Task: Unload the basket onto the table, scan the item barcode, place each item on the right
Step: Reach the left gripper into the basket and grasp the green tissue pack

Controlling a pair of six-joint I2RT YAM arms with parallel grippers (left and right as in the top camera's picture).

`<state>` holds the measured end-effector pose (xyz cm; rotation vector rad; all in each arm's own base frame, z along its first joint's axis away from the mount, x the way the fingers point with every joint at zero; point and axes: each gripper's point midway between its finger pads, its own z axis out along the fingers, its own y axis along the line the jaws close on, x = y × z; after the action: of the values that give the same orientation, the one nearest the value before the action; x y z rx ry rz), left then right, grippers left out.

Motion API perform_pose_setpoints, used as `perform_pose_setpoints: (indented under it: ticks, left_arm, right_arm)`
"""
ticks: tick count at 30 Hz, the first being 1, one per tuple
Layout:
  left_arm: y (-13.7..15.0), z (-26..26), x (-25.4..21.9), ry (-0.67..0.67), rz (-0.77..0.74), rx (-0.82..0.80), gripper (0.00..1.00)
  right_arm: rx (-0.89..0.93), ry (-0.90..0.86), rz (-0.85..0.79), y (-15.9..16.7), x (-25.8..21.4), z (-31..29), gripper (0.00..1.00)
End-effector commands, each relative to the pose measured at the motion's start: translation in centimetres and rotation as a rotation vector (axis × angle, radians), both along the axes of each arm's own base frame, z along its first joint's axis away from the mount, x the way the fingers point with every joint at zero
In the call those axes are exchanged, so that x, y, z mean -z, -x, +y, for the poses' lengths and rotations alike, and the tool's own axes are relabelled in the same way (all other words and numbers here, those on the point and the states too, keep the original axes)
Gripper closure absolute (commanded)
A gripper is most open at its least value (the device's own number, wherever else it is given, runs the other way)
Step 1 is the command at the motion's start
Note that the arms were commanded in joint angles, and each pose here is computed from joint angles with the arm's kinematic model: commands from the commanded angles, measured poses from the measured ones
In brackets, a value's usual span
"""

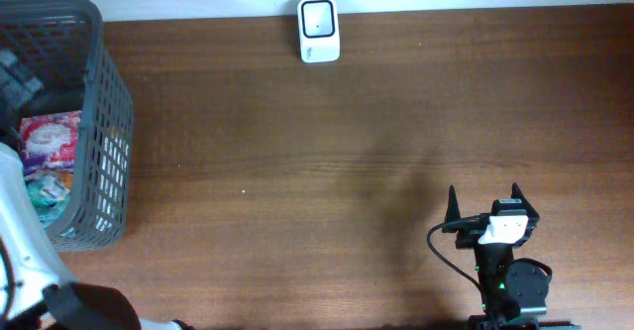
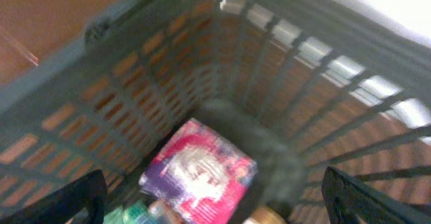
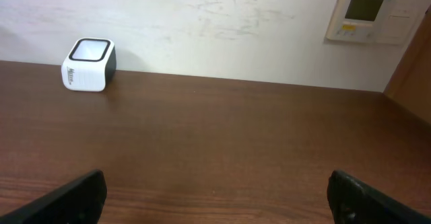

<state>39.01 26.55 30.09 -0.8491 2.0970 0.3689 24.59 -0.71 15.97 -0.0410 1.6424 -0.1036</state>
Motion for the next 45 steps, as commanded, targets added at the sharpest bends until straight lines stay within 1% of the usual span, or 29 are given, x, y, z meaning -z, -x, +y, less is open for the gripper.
perform_pose_setpoints:
  ticks: [1,3,7,8,11,12,15,17,20,23,24,26,27,28,30,31,32,33,34,36,37,39,41,42,44,45]
  left_arm:
    - [1.2,2.7,3.6,0.056,0.084,-0.116,0.01]
    - [3.6,4.5,6.6,0.127,0.135,-0.328,0.01]
    - [4.6,4.3,11.0,0.207,0.255,-0.37,0.0]
    - [4.9,4.0,12.8,0.25,0.292,-0.402,0.0]
    - [5.5,3.6,16.2,0.315,0.369,-0.45,0.02]
    - [5.7,3.5,17.1,0.331,0.389,-0.462,0.07]
    - [5.7,3.5,19.6,0.358,0.445,-0.47,0.3]
    - [5.8,3.4,20.8,0.37,0.474,-0.471,0.39]
    - [6.3,3.1,21.5,0.381,0.502,-0.472,0.39]
    - [6.7,2.8,22.0,0.388,0.521,-0.473,0.37]
    - [6.8,2.8,22.1,0.389,0.524,-0.473,0.39]
    - [6.9,2.7,22.3,0.391,0.528,-0.473,0.62]
    - [7.0,2.6,22.4,0.393,0.531,-0.473,0.69]
    - [7.0,2.6,22.4,0.394,0.534,-0.473,0.69]
    - [7.1,2.5,22.4,0.396,0.54,-0.473,0.65]
    - [7.3,2.4,22.4,0.399,0.547,-0.473,0.65]
    - [7.4,2.3,22.4,0.401,0.554,-0.474,0.59]
    - [7.5,2.3,22.4,0.403,0.556,-0.474,0.57]
    - [7.5,2.3,22.4,0.403,0.556,-0.473,0.59]
    - [7.4,2.3,22.4,0.402,0.555,-0.473,0.97]
    - [7.4,2.3,22.4,0.401,0.554,-0.474,1.0]
    - [7.2,2.5,21.8,0.397,0.544,-0.473,1.0]
    - [6.7,2.8,20.1,0.386,0.516,-0.472,1.0]
    - [6.3,3.1,18.5,0.374,0.486,-0.471,1.0]
    - [4.9,3.4,14.0,0.358,0.371,-0.448,1.0]
    - [3.9,3.0,11.4,0.369,0.288,-0.415,1.0]
  right_arm:
    - [0.013,0.006,0.003,0.0,0.3,-0.2,0.01]
    - [0.013,0.006,0.003,0.0,0.3,-0.2,0.02]
    - [0.013,0.006,0.003,0.0,0.3,-0.2,0.02]
    - [0.013,0.006,0.003,0.0,0.3,-0.2,0.02]
    - [0.013,0.006,0.003,0.0,0.3,-0.2,0.02]
    - [0.013,0.006,0.003,0.0,0.3,-0.2,0.02]
    - [0.013,0.006,0.003,0.0,0.3,-0.2,0.02]
    - [0.013,0.006,0.003,0.0,0.3,-0.2,0.01]
    - [0.013,0.006,0.003,0.0,0.3,-0.2,0.01]
    - [0.013,0.006,0.003,0.0,0.3,-0.2,0.02]
    - [0.013,0.006,0.003,0.0,0.3,-0.2,0.02]
    - [0.013,0.006,0.003,0.0,0.3,-0.2,0.02]
    - [0.013,0.006,0.003,0.0,0.3,-0.2,0.02]
    - [0.013,0.006,0.003,0.0,0.3,-0.2,0.02]
    - [0.013,0.006,0.003,0.0,0.3,-0.2,0.02]
    - [0.013,0.006,0.003,0.0,0.3,-0.2,0.01]
    - [0.013,0.006,0.003,0.0,0.3,-0.2,0.02]
    - [0.013,0.006,0.003,0.0,0.3,-0.2,0.02]
    - [0.013,0.006,0.003,0.0,0.3,-0.2,0.02]
    - [0.013,0.006,0.003,0.0,0.3,-0.2,0.02]
    - [0.013,0.006,0.003,0.0,0.3,-0.2,0.02]
    - [0.013,0.006,0.003,0.0,0.3,-0.2,0.01]
    - [0.013,0.006,0.003,0.0,0.3,-0.2,0.01]
    - [0.013,0.006,0.003,0.0,0.3,-0.2,0.01]
    - [0.013,0.006,0.003,0.0,0.3,-0.2,0.02]
    - [0.013,0.006,0.003,0.0,0.3,-0.2,0.02]
